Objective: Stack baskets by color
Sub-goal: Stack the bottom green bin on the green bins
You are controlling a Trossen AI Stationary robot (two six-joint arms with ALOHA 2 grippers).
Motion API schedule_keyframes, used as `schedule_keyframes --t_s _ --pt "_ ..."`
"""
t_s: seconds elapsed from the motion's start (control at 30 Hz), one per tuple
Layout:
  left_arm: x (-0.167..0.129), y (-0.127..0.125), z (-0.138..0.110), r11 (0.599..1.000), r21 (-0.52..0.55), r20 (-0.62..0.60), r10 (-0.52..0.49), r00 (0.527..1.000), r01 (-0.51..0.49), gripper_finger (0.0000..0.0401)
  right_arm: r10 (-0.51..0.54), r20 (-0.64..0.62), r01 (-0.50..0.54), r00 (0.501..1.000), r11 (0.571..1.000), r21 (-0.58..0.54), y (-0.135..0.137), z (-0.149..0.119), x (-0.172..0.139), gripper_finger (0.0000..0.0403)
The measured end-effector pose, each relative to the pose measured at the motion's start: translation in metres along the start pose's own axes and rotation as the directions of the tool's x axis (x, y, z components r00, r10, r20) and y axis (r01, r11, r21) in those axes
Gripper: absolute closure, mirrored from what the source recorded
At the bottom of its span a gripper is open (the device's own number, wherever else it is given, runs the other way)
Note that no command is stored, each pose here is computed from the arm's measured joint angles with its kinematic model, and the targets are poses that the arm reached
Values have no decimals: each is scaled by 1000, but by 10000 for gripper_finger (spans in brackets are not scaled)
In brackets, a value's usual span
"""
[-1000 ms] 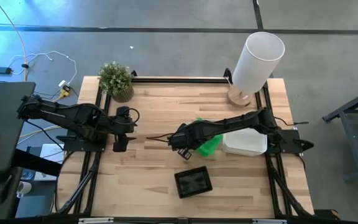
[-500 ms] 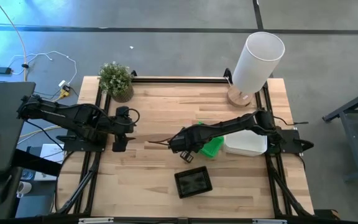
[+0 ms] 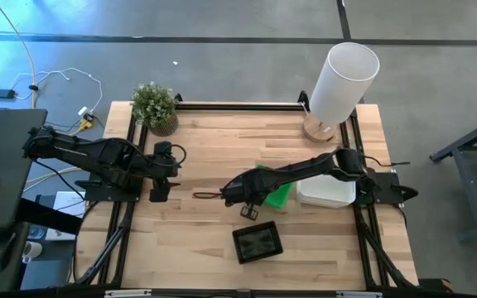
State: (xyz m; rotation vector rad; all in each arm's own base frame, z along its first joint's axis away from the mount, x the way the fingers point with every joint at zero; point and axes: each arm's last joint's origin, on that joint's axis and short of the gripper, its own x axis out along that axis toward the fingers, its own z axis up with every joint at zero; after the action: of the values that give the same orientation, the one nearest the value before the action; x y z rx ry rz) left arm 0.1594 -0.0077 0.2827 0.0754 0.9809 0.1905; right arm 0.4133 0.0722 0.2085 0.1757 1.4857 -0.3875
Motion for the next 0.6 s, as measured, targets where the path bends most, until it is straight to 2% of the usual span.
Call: schedule_keyframes --t_s 0.23,0.4,0.6 --pt "0 0 -1 1000 0 -14 1 1000 -1 142 -76 45 81 996 991 -111 -1 2 1 330" --pt "0 0 -1 1000 1 -14 1 1000 -1 142 -107 57 118 993 965 -233 -2 2 1 310" --pt "0 0 -1 1000 0 -14 1 1000 -1 142 -110 42 117 993 965 -234 -2 0 0 297"
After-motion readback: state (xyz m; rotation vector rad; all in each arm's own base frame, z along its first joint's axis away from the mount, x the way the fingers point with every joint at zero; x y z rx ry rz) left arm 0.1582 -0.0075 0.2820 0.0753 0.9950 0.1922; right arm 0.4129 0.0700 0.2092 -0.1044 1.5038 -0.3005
